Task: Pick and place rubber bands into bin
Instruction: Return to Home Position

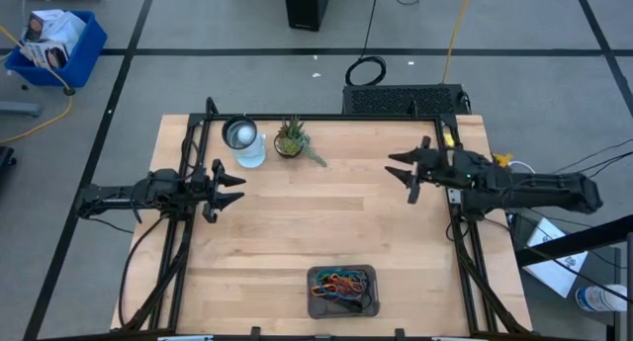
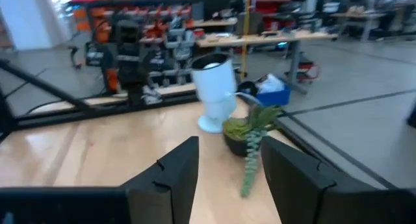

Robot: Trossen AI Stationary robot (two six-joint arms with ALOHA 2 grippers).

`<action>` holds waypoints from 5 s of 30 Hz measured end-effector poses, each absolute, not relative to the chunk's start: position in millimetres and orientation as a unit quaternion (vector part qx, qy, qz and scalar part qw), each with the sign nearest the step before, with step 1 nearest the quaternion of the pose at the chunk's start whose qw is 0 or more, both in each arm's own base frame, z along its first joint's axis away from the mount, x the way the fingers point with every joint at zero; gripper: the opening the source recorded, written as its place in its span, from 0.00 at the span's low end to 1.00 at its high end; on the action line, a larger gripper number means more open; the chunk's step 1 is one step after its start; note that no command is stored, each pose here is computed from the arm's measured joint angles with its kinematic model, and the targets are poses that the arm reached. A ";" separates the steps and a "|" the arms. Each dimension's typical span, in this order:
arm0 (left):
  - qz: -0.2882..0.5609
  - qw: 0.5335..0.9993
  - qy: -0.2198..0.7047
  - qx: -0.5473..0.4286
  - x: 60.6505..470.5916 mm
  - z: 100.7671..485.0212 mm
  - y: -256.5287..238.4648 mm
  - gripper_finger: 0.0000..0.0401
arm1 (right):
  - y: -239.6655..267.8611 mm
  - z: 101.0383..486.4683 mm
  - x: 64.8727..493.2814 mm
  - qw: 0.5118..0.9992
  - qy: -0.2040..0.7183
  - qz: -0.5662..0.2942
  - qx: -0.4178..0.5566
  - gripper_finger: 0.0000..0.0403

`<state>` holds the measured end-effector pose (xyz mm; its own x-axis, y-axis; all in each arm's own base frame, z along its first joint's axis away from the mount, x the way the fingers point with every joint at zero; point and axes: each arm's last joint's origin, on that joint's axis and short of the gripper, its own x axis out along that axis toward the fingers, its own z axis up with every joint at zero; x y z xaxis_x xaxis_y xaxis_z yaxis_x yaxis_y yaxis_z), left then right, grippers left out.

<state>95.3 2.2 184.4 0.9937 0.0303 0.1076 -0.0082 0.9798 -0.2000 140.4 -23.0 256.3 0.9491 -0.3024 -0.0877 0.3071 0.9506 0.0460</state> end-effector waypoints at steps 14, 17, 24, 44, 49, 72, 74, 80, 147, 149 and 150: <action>0.007 0.993 -0.055 -0.101 95.3 184.4 2.0 0.50 | -20.4 225.8 107.8 0.983 -0.012 -0.178 0.046 0.40; 0.006 0.993 -0.055 -0.101 95.3 184.4 2.0 0.50 | -19.8 222.5 103.7 0.983 -0.021 -0.177 0.046 0.40; 0.006 0.993 -0.055 -0.101 95.3 184.4 1.9 0.50 | -18.5 218.6 93.2 0.983 -0.014 -0.178 0.052 0.40; 0.009 0.994 -0.054 -0.092 95.3 184.2 2.1 0.50 | -19.1 189.1 97.4 0.981 -0.057 -0.177 0.050 0.40; 0.010 0.994 -0.052 -0.092 95.3 183.9 2.1 0.51 | -19.2 183.9 98.4 0.981 -0.054 -0.177 0.056 0.40; 0.008 0.994 -0.051 -0.093 95.3 183.7 2.0 0.50 | -19.4 175.0 99.6 0.981 -0.039 -0.177 0.073 0.40; 0.007 0.994 -0.051 -0.093 95.3 183.8 2.0 0.50 | -19.4 175.0 99.6 0.981 -0.039 -0.177 0.073 0.39; 0.007 0.994 -0.051 -0.093 95.3 183.7 2.0 0.50 | -19.3 175.0 99.6 0.981 -0.039 -0.177 0.073 0.40; 0.008 0.994 -0.051 -0.093 95.3 183.8 2.0 0.50 | -19.3 174.9 99.7 0.981 -0.038 -0.177 0.073 0.39; 0.008 0.994 -0.051 -0.093 95.3 183.8 2.0 0.50 | -19.3 174.9 99.7 0.981 -0.038 -0.177 0.073 0.39; 0.008 0.994 -0.051 -0.093 95.3 183.7 2.0 0.50 | -19.3 174.8 99.7 0.981 -0.038 -0.177 0.073 0.39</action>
<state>95.3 2.0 183.7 0.9946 0.0251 0.1003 -0.0060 0.9825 -0.1859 99.7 -19.3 174.8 0.9347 -0.3520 0.0496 0.3409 0.9270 0.1562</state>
